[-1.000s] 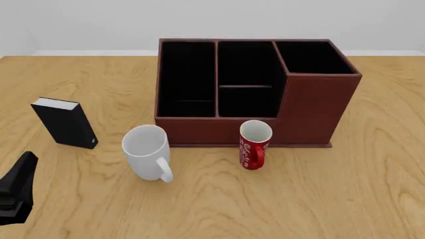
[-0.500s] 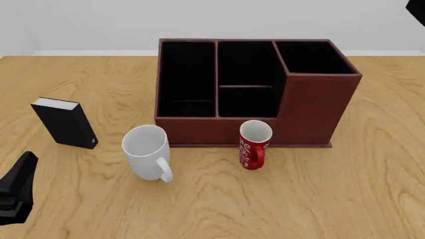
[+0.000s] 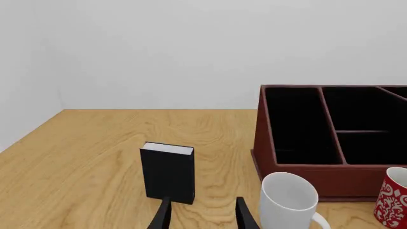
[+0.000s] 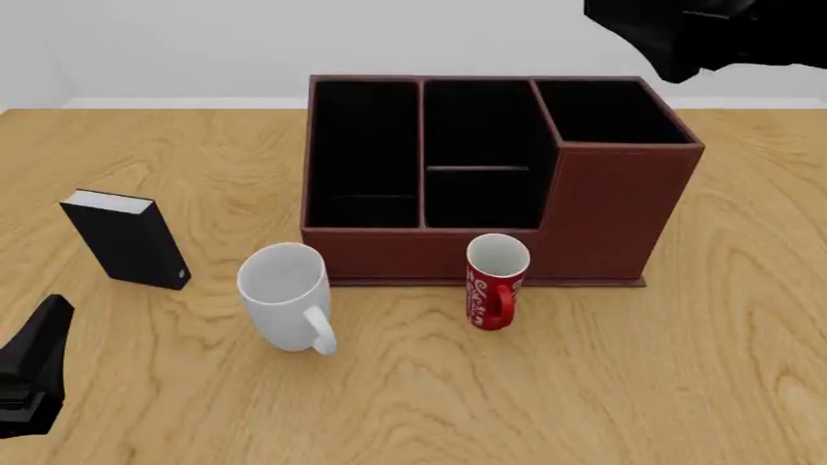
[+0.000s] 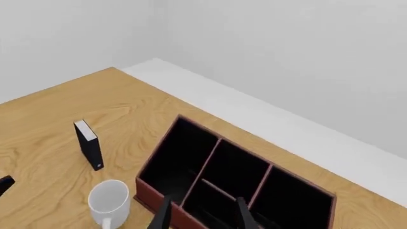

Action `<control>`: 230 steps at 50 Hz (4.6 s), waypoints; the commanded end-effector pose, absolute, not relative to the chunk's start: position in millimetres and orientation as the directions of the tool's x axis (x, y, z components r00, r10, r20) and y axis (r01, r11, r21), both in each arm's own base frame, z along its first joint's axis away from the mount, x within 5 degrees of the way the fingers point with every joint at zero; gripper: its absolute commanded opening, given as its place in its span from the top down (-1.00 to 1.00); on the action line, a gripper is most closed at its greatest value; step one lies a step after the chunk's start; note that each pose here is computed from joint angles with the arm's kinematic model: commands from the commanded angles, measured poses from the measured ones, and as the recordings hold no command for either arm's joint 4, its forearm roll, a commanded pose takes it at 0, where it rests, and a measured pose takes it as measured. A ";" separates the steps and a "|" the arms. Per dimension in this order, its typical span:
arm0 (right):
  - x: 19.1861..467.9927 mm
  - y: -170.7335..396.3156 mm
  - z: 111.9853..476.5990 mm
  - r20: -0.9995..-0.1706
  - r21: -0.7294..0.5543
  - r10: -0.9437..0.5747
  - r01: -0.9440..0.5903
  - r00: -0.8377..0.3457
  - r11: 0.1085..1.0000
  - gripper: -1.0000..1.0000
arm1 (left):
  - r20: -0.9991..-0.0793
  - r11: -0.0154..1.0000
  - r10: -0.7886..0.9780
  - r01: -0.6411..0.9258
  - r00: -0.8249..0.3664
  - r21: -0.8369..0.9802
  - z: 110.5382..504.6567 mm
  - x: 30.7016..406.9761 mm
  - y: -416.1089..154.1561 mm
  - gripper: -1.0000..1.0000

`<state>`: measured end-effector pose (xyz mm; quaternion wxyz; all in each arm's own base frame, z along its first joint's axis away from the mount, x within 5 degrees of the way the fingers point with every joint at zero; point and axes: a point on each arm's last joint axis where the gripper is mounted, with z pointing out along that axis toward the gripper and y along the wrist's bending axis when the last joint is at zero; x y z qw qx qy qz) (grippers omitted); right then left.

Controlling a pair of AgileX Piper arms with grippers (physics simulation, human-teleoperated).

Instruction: Pick up the white mug and place it to the right of the caddy.

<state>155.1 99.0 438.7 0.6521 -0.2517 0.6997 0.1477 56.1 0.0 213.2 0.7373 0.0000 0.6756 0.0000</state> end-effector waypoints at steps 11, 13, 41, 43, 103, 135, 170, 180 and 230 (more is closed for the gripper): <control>201.1 170.3 402.0 -0.937 -0.058 -0.269 -0.661 -0.222 0.748 -1.00 | -0.996 1.000 0.000 0.000 0.087 0.000 213.2 56.1 0.0 -1.00; 203.7 177.9 397.7 -0.930 -0.057 -0.285 -0.673 -0.233 0.737 -1.00 | -0.996 1.000 0.000 0.000 0.087 0.000 213.2 56.1 0.0 -1.00; 212.9 245.8 359.7 -0.852 0.029 -0.372 -0.744 -0.368 0.668 -1.00 | -0.996 1.000 0.000 0.000 0.087 0.000 213.2 56.1 0.0 -1.00; 214.1 248.1 356.5 -0.848 0.034 -0.374 -0.743 -0.375 0.669 -1.00 | -0.996 1.000 0.000 0.000 0.087 0.000 213.2 56.1 0.0 -1.00; 229.8 304.5 264.6 -0.725 0.112 -0.444 -0.726 -0.527 0.678 -1.00 | -0.996 1.000 0.000 0.000 0.087 0.000 213.2 56.1 0.0 -1.00; 223.6 322.3 234.5 -0.686 0.146 -0.454 -0.719 -0.569 0.680 -1.00 | -0.996 1.000 0.000 0.000 0.087 0.000 213.2 56.1 0.0 -1.00; 225.6 330.2 198.4 -0.635 0.164 -0.462 -0.693 -0.619 0.702 -1.00 | -0.996 1.000 0.000 0.000 0.087 0.000 213.2 56.1 0.0 -1.00; 226.5 331.6 190.4 -0.621 0.167 -0.464 -0.685 -0.632 0.709 -1.00 | -0.996 1.000 0.000 0.000 0.087 0.000 213.2 56.1 0.0 -1.00; 227.6 327.5 190.2 -0.625 0.168 -0.456 -0.680 -0.634 0.714 1.00 | -0.996 1.000 0.000 0.000 0.087 0.000 213.2 56.1 0.0 -1.00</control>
